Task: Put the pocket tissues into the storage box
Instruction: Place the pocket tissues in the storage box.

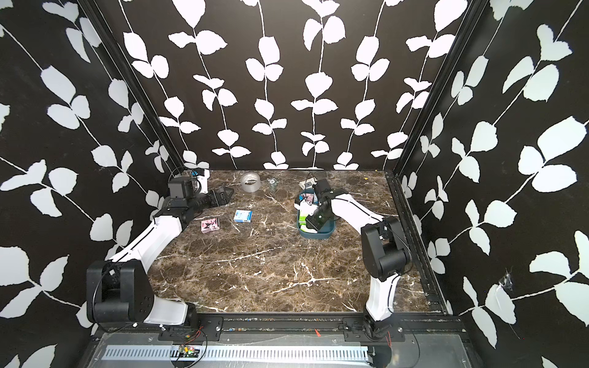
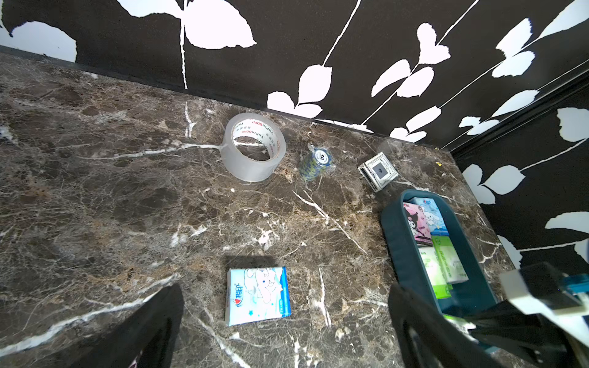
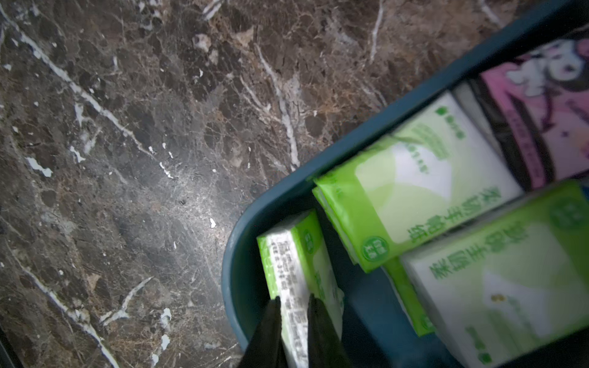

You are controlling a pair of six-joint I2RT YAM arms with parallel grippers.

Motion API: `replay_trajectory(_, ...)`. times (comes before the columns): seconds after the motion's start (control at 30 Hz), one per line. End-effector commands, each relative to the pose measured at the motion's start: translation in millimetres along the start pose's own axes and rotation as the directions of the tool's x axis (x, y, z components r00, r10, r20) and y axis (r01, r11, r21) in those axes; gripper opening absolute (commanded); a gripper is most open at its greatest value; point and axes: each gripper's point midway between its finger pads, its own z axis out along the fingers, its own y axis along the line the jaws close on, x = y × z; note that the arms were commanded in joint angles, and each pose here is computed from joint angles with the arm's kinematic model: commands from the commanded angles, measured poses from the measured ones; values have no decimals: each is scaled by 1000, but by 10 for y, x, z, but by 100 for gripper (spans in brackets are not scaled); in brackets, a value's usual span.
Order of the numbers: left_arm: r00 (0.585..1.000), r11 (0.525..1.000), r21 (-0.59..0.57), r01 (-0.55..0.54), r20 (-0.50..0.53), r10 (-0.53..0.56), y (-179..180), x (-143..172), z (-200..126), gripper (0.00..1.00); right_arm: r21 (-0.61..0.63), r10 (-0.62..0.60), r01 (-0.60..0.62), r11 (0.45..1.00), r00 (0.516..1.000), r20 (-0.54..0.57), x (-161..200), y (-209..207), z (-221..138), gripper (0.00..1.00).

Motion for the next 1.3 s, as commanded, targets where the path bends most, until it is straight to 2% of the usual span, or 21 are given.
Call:
replay_trajectory(0.0,999,1000,13,-29,30,28,-80,-105,-54,99,-17,7,-9,1000,996,-91,200,37,215,8)
replay_trajectory(0.07,999,999,10,-30,31,30,-76,-108,-54,99,-11,9,-10,1000,995,-104,203,23,261,0)
replay_trajectory(0.3,999,999,10,-31,29,31,-74,-106,-51,99,25,-20,21,999,999,-34,-9,0,215,0)
replay_trajectory(0.43,999,999,9,-32,29,32,-74,-99,-56,99,57,-37,38,998,999,-5,-120,-30,75,0)
replay_trajectory(0.6,999,999,5,-34,32,34,-69,-99,-66,99,117,-58,47,992,994,88,-346,-31,-279,16)
replay_trajectory(0.7,999,999,0,-32,35,32,-62,-108,-66,99,147,-31,9,989,989,144,-512,-45,-485,26)
replay_trajectory(0.9,998,996,-84,-28,53,32,75,-142,-127,99,173,-13,-24,985,977,213,-878,30,-653,30)
replay_trajectory(1.07,999,992,-125,1,54,5,223,-155,-186,99,164,9,-60,985,956,294,-1301,255,-489,39)
replay_trajectory(1.17,996,986,-156,61,70,-50,427,-177,-278,99,91,67,-96,991,958,280,-1513,383,-270,40)
replay_trajectory(1.27,993,974,-203,98,91,-80,654,-196,-437,99,29,46,-56,998,960,276,-1707,582,-32,46)
